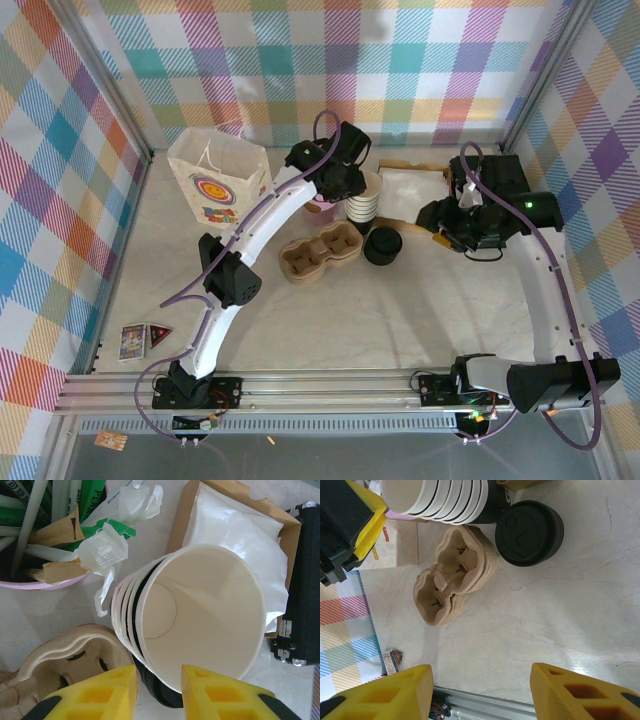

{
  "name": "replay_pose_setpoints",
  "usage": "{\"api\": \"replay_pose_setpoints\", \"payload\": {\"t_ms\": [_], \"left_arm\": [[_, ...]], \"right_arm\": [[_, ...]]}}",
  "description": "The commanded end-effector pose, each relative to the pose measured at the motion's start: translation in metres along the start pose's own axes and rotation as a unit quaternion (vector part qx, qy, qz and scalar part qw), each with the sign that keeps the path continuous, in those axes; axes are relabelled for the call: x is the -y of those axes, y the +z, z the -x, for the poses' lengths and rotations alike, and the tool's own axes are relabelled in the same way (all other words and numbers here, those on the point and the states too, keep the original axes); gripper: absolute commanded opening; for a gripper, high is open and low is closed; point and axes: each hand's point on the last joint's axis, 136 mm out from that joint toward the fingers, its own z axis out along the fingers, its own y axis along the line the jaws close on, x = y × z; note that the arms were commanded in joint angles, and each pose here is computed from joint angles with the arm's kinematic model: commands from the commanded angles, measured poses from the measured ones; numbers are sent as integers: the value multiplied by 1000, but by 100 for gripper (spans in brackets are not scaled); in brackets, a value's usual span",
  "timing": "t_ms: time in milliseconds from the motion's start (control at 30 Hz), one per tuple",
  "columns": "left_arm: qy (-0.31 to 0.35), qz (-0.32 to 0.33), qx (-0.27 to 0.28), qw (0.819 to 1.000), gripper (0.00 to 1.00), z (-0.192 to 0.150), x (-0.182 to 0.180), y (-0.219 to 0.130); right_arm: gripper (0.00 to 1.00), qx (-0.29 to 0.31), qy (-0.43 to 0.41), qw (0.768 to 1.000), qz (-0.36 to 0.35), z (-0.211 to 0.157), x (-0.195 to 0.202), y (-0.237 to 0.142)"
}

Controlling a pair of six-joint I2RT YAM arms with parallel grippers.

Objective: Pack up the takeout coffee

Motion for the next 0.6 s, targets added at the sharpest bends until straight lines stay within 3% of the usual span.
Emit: {"api": "replay_pose_setpoints", "payload": {"t_ms": [0,567], "left_arm": [[-6,-4,-3,1000,30,2,0,4],[-7,-1,-11,1000,28,7,-6,11]], "right_arm": [[54,5,-8,1000,2,2,-2,0],[54,13,-7,1000,3,1,-3,-4]]}}
